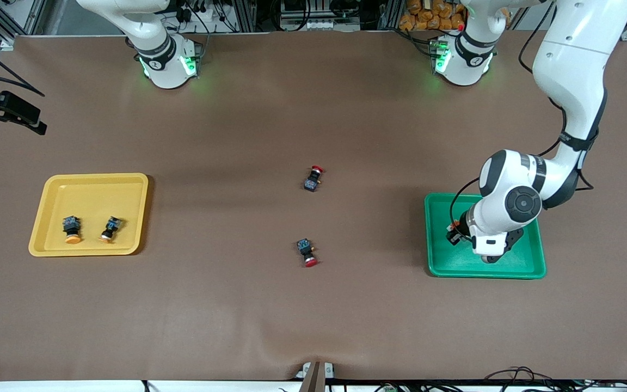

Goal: Place green and yellow buttons in trays
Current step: 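Carry the green switch into the green tray and open the left gripper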

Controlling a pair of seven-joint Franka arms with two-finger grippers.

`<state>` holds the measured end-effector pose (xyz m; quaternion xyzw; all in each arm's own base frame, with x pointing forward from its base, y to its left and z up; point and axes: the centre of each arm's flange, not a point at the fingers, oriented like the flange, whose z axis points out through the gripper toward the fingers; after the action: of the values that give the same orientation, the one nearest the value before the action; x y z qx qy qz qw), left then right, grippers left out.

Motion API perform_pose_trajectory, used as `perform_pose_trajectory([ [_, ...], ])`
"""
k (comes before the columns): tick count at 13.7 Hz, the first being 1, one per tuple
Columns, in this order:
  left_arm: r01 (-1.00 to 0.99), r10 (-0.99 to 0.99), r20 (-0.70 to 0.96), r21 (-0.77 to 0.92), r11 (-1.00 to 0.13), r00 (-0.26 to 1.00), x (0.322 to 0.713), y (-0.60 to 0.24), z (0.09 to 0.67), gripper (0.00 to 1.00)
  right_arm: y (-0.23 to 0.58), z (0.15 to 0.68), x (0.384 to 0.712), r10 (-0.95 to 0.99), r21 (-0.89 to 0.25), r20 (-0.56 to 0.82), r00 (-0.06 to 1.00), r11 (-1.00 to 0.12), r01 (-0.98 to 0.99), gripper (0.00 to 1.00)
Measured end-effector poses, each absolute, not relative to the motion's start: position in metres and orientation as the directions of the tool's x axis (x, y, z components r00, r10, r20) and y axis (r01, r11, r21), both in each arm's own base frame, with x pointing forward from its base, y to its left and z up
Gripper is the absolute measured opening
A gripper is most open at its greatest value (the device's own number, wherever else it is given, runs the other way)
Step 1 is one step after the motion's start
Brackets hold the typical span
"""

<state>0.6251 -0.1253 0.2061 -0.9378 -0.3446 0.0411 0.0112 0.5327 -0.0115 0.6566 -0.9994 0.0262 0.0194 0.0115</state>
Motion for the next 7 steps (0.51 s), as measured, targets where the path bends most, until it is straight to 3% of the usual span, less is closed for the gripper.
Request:
perform_pose_trajectory([
  [5,0.637,0.638,-0.074,-0.038,-0.77,0.767,0.6267,-0.1173,0.1928,0.42,-0.0141,0.6559,0.5331,-0.057,-0.022,-0.04,0.998,-0.998,-0.058,1.0],
  [7,0.637,0.638,-0.071,-0.032,-0.77,0.767,0.6274,-0.1177,0.1919,0.58,-0.0142,0.6556,0.5333,-0.057,-0.022,-0.041,0.998,-0.998,-0.058,1.0],
])
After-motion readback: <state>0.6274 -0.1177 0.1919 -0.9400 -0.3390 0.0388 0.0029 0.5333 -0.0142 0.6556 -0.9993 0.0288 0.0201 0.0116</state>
